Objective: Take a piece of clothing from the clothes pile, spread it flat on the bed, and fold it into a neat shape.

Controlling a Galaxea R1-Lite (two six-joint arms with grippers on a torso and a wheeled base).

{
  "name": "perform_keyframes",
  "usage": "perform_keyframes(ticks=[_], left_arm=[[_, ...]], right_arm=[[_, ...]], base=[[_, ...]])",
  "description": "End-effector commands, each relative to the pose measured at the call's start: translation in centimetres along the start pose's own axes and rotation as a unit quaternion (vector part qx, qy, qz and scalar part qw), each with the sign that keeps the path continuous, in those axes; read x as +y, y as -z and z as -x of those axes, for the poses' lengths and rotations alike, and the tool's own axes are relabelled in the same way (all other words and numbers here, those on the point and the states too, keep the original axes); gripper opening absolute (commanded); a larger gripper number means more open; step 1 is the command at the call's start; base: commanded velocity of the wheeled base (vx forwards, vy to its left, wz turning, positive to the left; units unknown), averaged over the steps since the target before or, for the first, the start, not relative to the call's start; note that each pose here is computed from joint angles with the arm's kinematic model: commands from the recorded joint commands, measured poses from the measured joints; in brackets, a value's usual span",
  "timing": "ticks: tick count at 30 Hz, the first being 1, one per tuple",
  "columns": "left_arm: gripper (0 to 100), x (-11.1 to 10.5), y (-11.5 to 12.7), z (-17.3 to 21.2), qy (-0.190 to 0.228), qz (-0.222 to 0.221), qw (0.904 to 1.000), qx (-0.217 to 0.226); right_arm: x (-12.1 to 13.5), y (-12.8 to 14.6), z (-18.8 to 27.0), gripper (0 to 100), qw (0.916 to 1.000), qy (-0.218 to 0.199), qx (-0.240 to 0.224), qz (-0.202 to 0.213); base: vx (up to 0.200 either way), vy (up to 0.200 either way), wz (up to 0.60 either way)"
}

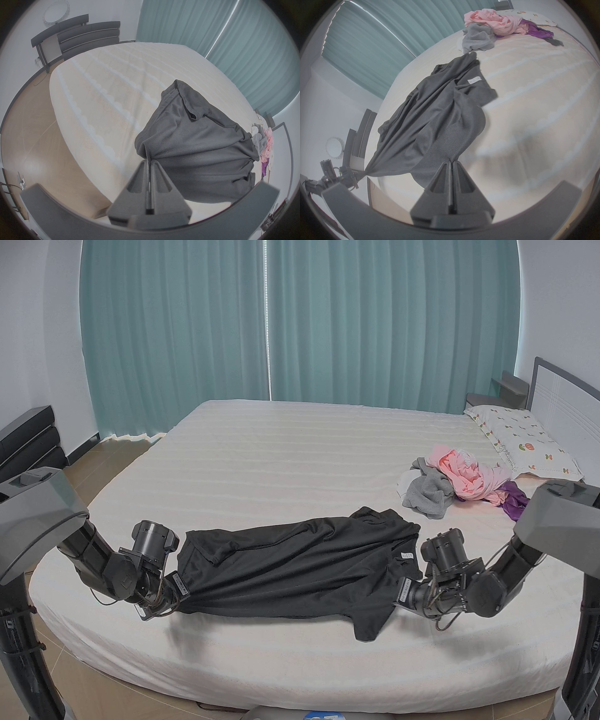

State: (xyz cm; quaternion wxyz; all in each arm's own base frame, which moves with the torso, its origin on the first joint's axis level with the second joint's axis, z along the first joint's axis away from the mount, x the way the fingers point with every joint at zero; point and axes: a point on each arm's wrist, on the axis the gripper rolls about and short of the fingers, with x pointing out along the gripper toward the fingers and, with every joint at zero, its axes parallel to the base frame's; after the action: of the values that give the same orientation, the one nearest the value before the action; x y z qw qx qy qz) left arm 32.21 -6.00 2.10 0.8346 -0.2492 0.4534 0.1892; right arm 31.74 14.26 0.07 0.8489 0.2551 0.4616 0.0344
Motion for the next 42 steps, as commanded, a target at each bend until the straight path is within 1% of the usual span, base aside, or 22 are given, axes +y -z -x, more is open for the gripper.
perform_keyframes(ticks=[1,5,7,9,11,18,25,26,29,31,32,34,37,41,42], left_arm=[[0,0.6,0.2,1.9,0.007,-0.002,0.9999,-0.007],[0,1.2,1.1,3.2,0.008,-0.015,0.9999,-0.003],[0,1.7,1.8,4.2,0.011,-0.027,0.9996,-0.001],[0,1.8,2.1,4.5,0.013,-0.031,0.9994,0.001],[0,2.1,3.0,5.1,0.012,-0.046,0.9988,0.01],[0,2.6,4.5,6.0,0.013,-0.072,0.9971,0.022],[0,3.0,5.5,5.8,0.004,-0.082,0.9959,0.037],[0,3.0,5.5,5.8,0.004,-0.082,0.9959,0.037],[0,3.0,5.6,5.6,0.004,-0.084,0.9956,0.04],[0,2.9,5.7,5.5,0.004,-0.085,0.9955,0.043],[0,2.9,5.7,5.5,0.006,-0.085,0.9954,0.044],[0,2.9,5.8,5.5,0.004,-0.084,0.9954,0.046],[0,2.9,5.7,5.5,0.006,-0.083,0.9956,0.044],[0,2.9,5.6,5.6,0.008,-0.082,0.9957,0.042],[0,2.9,5.6,5.6,0.008,-0.082,0.9957,0.042]], right_arm=[[-2.0,0.0,5.9,0,0.9999,-0.015,-0.006,0.002],[-2.8,1.2,8.3,0,0.9999,-0.017,0.001,0.003],[-3.6,2.2,9.8,0,0.9998,-0.013,0.006,0.013],[-3.9,2.6,10.2,0,0.9997,-0.01,0.009,0.02],[-4.7,3.7,10.9,0,0.9994,0.0,0.021,0.028],[-5.6,5.1,10.7,0,0.9981,0.019,0.05,0.031],[-6.1,6.6,9.3,0,0.9931,0.042,0.094,0.055],[-6.1,6.6,9.3,100,0.9931,0.042,0.094,0.055],[-6.0,6.5,8.3,100,0.9925,0.044,0.099,0.058],[-5.7,6.1,7.7,100,0.9933,0.041,0.092,0.056],[-6.0,6.0,7.1,100,0.9925,0.052,0.095,0.055],[-6.4,5.7,6.2,100,0.9923,0.063,0.092,0.053],[-6.7,5.2,4.3,100,0.9935,0.073,0.072,0.05],[-6.6,5.0,2.5,100,0.9965,0.049,0.044,0.05],[-6.6,5.0,2.4,100,0.9966,0.048,0.043,0.05]], base=[[0.0,0.0,0.0],[0.0,0.0,0.0],[0.0,0.0,0.0],[0.0,0.0,0.0],[0.0,0.0,0.0],[0.0,0.0,0.0],[0.0,0.0,0.0],[0.0,0.0,0.0],[0.0,0.0,0.0],[0.0,0.0,0.0],[0.0,0.0,0.0],[0.0,0.0,0.0],[0.0,0.0,0.0],[0.0,0.0,0.0],[0.0,0.0,0.0]])
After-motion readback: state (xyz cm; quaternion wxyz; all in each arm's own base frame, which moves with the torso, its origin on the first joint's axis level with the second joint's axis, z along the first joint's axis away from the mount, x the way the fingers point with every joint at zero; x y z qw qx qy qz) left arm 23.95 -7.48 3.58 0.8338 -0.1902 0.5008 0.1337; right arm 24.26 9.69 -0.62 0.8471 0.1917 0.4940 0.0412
